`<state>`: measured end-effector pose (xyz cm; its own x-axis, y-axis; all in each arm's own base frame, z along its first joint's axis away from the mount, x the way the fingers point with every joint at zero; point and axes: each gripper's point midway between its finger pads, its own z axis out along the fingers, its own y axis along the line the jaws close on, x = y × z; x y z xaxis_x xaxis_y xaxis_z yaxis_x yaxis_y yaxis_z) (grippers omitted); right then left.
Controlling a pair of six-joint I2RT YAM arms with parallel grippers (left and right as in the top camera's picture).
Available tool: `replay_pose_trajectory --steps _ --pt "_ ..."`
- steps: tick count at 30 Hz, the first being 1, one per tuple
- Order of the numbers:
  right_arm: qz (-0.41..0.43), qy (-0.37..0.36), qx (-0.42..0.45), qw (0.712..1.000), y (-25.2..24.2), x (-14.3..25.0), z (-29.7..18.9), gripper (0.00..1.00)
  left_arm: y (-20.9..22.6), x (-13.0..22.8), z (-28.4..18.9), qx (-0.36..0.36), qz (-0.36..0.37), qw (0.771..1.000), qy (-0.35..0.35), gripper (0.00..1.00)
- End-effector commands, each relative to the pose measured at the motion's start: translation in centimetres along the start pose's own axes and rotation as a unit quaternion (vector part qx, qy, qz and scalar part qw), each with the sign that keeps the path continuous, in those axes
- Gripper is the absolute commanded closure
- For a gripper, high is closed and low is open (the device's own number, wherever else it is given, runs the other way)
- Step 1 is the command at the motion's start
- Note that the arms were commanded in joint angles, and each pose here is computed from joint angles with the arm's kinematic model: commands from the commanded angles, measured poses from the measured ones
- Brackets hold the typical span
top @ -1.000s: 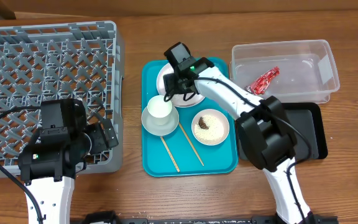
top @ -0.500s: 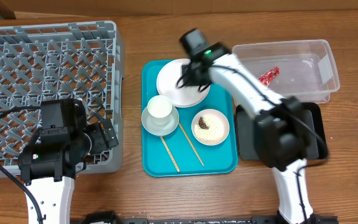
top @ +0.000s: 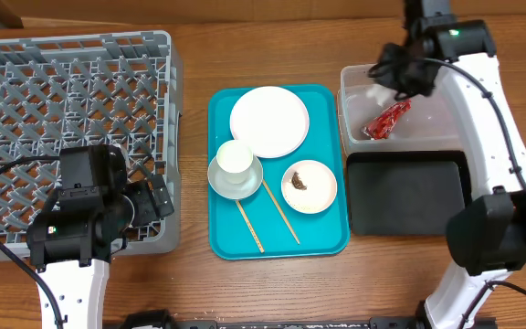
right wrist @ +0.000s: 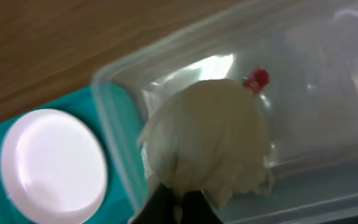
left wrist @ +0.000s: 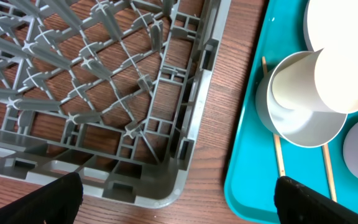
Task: Sort waste into correct bins and load items into the dishwasher
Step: 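Carry the tissue right and drop it into the clear bin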
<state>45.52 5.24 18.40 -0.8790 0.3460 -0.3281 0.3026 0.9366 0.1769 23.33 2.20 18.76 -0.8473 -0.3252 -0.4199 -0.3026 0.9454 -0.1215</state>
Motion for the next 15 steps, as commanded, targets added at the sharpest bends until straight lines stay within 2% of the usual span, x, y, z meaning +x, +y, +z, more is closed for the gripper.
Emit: replay_pose_trajectory --steps 1,3,4,5,11,13,15 --pt "0.021 0.031 0.018 0.999 -2.0 1.1 2.4 0.78 0.1 -0.7 -0.5 -0.001 -0.003 1.000 -0.013 0.00" --pt "0.028 0.036 0.023 0.999 -2.8 1.3 2.7 0.42 0.0 -0.7 -0.5 -0.001 -0.003 1.000 -0.012 0.00" --pt "0.027 0.037 0.024 0.999 -3.0 1.3 2.7 0.31 0.0 -0.7 -0.5 -0.001 -0.003 1.000 -0.012 0.00" --pt "0.023 0.034 0.023 0.999 -3.1 1.1 2.5 0.25 0.0 -0.7 -0.5 -0.001 -0.003 1.000 -0.013 0.00" --pt "-0.020 -0.005 -0.036 0.999 -1.4 -0.1 -2.5 0.23 0.1 -0.7 -0.5 -0.001 -0.003 1.000 -0.013 0.00" --pt "-0.053 -0.016 -0.074 0.996 -0.2 0.4 -5.0 0.25 0.1 -0.7 -0.5 -0.001 -0.003 1.000 -0.013 0.00" --pt "-0.101 -0.014 -0.109 0.989 1.1 2.4 -8.3 0.28 0.1 -0.7 -0.5 -0.001 -0.003 1.000 -0.013 0.00"
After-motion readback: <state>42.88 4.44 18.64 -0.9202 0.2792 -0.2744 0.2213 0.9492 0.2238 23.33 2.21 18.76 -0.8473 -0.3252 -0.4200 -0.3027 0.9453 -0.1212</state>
